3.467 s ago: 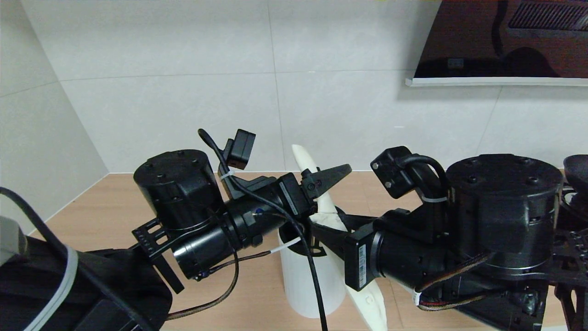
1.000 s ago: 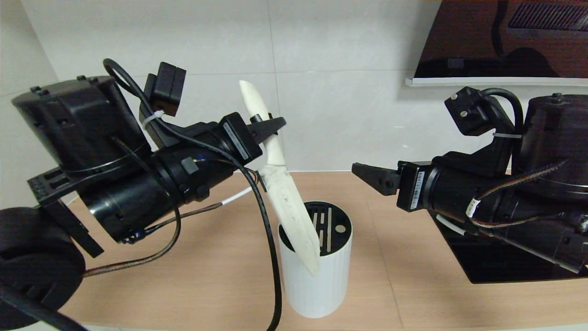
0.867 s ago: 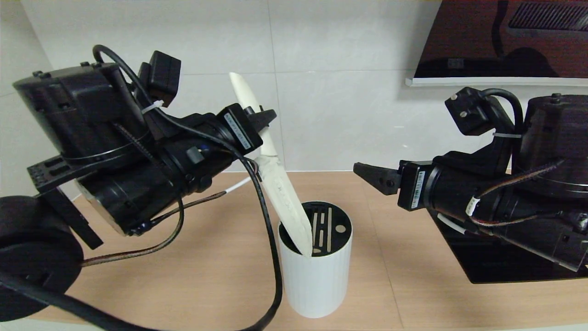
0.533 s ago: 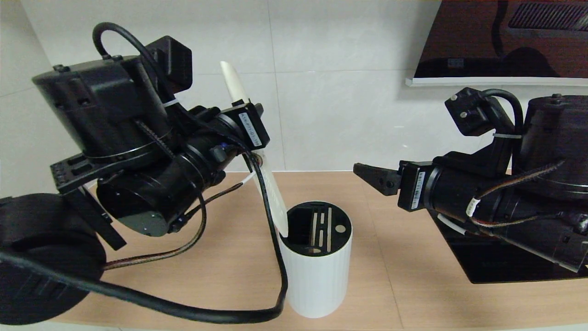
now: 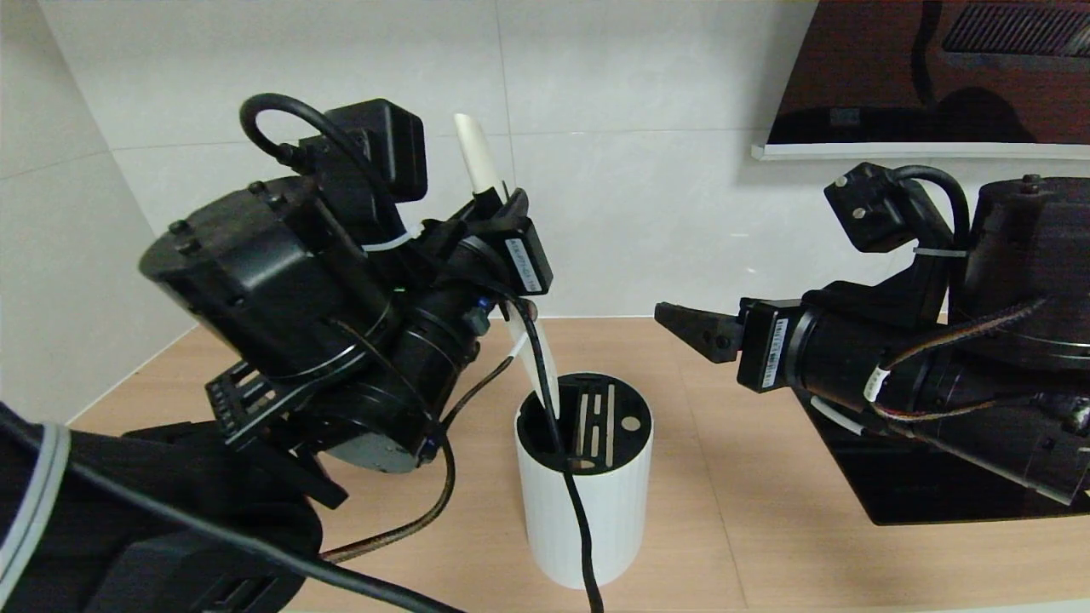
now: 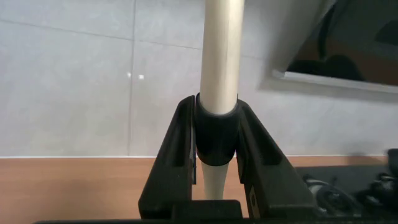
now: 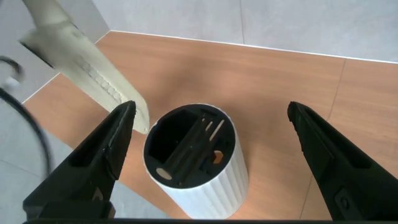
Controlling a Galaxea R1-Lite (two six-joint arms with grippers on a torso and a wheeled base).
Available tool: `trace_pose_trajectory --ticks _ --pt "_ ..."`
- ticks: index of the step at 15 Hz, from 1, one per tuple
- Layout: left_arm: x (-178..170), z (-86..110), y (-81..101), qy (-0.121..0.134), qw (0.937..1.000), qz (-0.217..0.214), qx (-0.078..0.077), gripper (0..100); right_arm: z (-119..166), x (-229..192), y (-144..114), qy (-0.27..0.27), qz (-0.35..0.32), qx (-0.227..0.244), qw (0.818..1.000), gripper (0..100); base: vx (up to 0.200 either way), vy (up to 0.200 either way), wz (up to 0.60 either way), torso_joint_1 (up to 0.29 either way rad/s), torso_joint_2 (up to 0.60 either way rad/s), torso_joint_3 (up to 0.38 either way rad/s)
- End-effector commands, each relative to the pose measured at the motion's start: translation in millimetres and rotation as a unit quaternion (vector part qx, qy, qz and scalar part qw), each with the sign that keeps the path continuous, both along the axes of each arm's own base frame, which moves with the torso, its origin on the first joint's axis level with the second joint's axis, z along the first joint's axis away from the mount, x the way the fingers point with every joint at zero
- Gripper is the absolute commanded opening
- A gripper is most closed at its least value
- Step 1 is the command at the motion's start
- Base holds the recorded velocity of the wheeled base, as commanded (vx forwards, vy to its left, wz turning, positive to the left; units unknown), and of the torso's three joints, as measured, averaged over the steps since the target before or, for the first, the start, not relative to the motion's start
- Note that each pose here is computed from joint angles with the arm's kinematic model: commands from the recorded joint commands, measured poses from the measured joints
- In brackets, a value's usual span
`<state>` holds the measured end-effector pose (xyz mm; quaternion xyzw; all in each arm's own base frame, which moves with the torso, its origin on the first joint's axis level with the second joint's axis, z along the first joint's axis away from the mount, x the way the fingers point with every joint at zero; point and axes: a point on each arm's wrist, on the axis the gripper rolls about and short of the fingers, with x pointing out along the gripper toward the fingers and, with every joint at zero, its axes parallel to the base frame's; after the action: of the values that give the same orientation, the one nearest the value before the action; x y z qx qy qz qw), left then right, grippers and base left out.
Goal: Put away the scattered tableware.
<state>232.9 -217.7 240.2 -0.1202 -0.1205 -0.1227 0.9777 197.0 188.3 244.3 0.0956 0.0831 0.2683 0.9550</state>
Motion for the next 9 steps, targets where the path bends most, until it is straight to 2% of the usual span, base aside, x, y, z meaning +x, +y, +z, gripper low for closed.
trace_pose_trajectory --ticks 1,9 --pt "5 -14.0 -8.3 0.016 0.9998 -0.004 0.015 0 0 0 0 0.0 0.0 0.0 1.0 100 0.0 0.0 0.0 0.0 0.0 0.0" --pt "16 -37.0 -20.4 0.024 0.9994 -0.004 0.023 0 0 0 0 0.0 0.0 0.0 1.0 100 0.0 0.0 0.0 0.0 0.0 0.0"
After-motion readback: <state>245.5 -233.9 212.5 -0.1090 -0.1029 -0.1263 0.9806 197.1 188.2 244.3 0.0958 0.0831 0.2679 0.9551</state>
